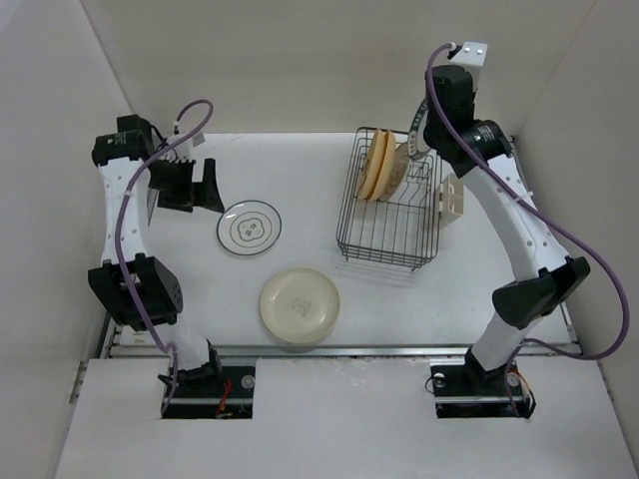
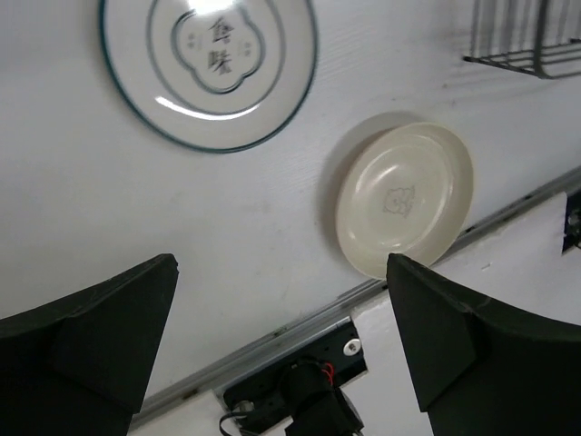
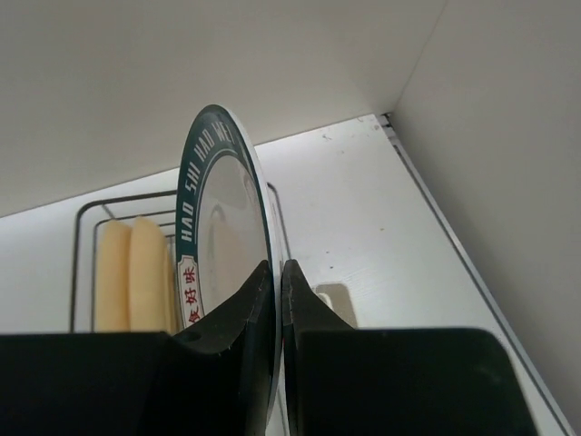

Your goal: Unload the plates from the dish rack

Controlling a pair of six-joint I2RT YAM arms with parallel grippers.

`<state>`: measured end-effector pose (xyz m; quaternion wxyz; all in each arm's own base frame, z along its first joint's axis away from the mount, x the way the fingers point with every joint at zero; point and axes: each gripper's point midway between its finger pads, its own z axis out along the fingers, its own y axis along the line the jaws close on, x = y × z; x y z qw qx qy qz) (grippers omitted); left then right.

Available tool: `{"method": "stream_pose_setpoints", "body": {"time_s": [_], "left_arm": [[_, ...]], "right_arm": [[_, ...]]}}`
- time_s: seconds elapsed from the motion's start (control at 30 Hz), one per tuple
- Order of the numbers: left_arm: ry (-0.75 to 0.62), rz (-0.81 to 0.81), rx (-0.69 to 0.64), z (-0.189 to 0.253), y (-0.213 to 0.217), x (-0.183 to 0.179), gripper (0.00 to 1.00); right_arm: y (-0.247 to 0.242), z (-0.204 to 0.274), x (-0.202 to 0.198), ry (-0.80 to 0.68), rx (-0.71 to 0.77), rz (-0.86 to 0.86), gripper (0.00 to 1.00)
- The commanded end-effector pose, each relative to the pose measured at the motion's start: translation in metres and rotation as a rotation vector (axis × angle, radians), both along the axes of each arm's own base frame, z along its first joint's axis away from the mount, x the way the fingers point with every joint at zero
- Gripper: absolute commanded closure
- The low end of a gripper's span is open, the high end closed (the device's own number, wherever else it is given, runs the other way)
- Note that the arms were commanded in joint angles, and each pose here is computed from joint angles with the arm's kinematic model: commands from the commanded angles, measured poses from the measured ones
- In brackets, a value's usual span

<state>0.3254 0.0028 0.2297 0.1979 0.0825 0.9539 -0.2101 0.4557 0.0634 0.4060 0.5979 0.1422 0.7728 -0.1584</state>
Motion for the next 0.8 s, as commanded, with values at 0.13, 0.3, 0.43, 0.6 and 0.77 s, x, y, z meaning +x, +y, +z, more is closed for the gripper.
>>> {"method": "stream_pose_setpoints", "body": {"time_s": [0.13,0.3,0.43,0.6,0.77], "left_arm": [[-0.221,-0.208,-0.171,0.062,-0.066,-0.013,0.0],[-0.253,-0.229,-0.221,0.071,-0.088,-0.005,0.0],[-0.204,-0.245,-0.199,0.049,-0.097,-0.001,0.02],[-0.092,-0.283,-0.159,0.009,-0.105,0.003,0.18],[-0.009,-0.319,-0.137,-0.016,-0.1,-0.006,0.34]], "right_arm": [[0.127,0.031,-0.013,-0.109,0.187,0.599,1.0],[0.252,-0.015,-0.048,-0.013,0.32,1.222,1.0],[0.315,-0.057,-0.069,0.115,0.406,1.42,1.0],[0.357,-0.073,-0.084,0.161,0.538,1.617,1.0],[0.378,-0.095,-0.092,0.22,0.59,1.691,1.0]]}}
